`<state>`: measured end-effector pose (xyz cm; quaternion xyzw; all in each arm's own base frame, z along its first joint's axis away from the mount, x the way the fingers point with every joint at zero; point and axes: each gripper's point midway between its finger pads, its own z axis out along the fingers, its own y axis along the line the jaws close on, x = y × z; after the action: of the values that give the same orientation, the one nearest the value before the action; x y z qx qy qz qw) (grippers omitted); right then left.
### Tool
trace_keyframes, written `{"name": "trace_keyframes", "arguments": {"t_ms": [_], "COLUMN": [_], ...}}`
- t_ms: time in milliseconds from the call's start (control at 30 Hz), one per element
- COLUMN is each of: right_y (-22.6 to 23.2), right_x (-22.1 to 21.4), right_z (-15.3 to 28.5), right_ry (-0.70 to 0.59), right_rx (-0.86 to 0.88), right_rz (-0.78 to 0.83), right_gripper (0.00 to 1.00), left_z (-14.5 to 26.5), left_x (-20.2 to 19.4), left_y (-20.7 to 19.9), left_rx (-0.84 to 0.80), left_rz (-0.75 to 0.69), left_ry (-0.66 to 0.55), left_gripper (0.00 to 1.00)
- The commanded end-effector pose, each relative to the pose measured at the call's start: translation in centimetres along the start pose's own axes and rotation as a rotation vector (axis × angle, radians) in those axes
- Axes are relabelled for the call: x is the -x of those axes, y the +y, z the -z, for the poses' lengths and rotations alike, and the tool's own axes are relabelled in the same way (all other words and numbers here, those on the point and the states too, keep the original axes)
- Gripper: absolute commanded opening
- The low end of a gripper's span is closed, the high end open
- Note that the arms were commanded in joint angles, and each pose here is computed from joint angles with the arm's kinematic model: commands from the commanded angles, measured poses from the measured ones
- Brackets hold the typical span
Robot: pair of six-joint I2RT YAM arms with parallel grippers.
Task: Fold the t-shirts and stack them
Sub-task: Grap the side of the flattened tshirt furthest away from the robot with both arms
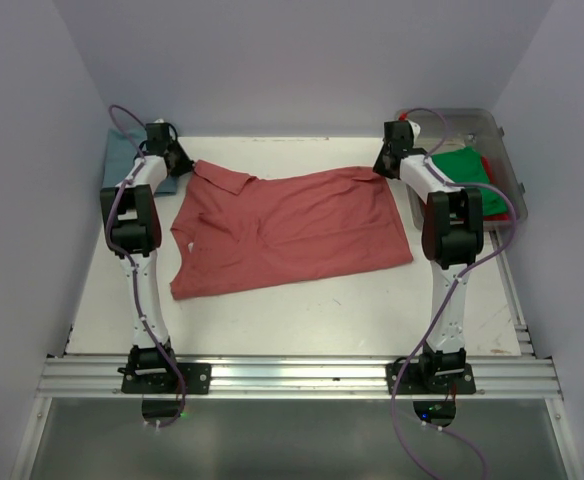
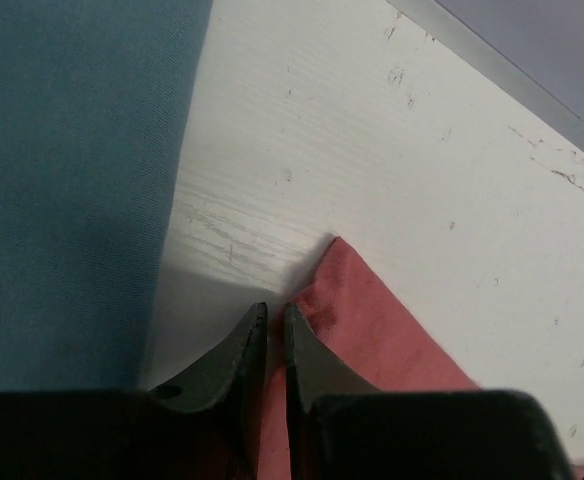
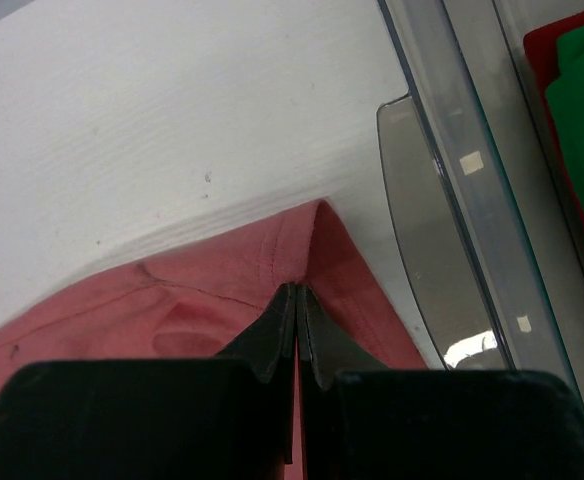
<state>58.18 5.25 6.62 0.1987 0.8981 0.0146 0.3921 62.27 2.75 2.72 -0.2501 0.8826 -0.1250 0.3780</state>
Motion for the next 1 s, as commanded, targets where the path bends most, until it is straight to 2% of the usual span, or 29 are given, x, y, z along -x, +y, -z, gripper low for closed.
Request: {"name": "trace_keyframes", "arguments": {"t_ms": [0, 100, 300, 533, 567, 633, 700, 967], "right_y": [0.4, 0.5, 0.3, 0.3, 0.3, 0.3, 0.1, 0.1], "right_x": [3.0, 3.1, 3.3, 2.7, 2.6, 2.6, 2.6, 2.5], "right_z": [2.0, 2.1, 2.1, 1.6, 1.5, 1.5, 1.5, 1.4], "right_ry": [-0.079, -0.081, -0.086, -0.072, -0.069, -0.069, -0.069, -0.064], "right_rx": [0.021, 0.023, 0.015, 0.017, 0.016, 0.015, 0.009, 0.009], "right_rz": [-0.012, -0.010, -0.002, 0.002, 0.001, 0.004, 0.009, 0.014], "right_gripper": [0.00, 0.00, 0.00, 0.00, 0.00, 0.00, 0.00, 0.00], "left_z": [-0.1, 0.1, 1.8, 3.1, 3.9, 4.3, 5.4, 4.1], "left_x": [-0.1, 0.1, 1.5, 1.9, 3.1, 2.4, 4.1, 2.8], "left_y": [0.7, 0.6, 0.1, 1.3, 0.6, 1.1, 0.3, -0.2], "left_rx": [0.003, 0.000, -0.009, 0.045, 0.027, 0.027, -0.012, -0.151], "left_rz": [0.002, 0.016, 0.017, 0.044, 0.046, 0.063, 0.069, 0.137], "left_ry": [0.013, 0.001, -0.069, -0.126, -0.175, -0.186, -0.261, -0.221], "left_gripper": [0.15, 0.27, 0.37, 0.42, 0.42, 0.43, 0.46, 0.48]}}
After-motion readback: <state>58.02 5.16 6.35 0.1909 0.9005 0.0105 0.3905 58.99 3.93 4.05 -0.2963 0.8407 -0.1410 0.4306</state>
